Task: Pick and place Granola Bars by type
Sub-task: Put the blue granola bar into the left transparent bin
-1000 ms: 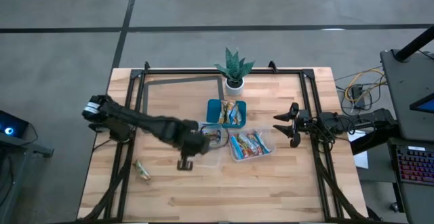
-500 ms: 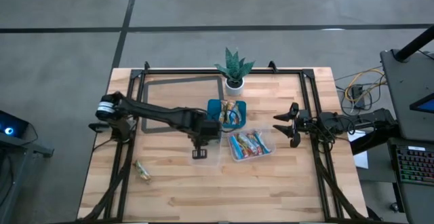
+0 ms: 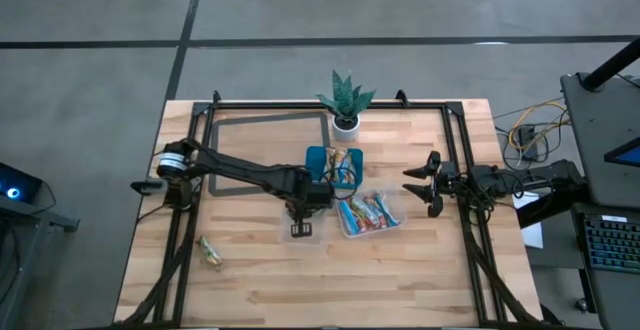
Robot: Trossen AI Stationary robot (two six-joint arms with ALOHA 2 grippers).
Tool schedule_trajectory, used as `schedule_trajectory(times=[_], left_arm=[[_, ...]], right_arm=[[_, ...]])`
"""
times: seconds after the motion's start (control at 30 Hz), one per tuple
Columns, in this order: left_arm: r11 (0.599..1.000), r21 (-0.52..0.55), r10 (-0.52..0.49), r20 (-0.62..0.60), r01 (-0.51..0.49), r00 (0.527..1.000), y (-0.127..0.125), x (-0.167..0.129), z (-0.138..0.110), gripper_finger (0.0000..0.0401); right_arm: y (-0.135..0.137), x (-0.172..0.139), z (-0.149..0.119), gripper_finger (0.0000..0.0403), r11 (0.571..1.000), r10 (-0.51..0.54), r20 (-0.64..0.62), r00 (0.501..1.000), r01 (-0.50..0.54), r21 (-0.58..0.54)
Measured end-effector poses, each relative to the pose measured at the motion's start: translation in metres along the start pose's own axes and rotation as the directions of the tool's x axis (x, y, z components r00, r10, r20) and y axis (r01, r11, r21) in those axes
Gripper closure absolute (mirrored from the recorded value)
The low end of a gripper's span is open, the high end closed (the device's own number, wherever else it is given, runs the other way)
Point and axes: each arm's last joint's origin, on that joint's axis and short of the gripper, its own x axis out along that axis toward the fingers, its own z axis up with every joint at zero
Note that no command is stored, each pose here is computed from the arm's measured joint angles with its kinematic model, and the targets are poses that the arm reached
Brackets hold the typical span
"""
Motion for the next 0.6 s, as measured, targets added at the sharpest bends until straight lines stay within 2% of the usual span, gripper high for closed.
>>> schedule_trajectory(times=[0.6], left_arm=[[0.999, -0.029, -0.019, -0.017, 0.019, 1.0, 0.001, 0.028, -0.01, 0.0401]], right_arm=[[0.0, 0.0, 0.0, 0.0213, 1.0, 0.0, 0.001, 1.0, 0.0, 0.0]])
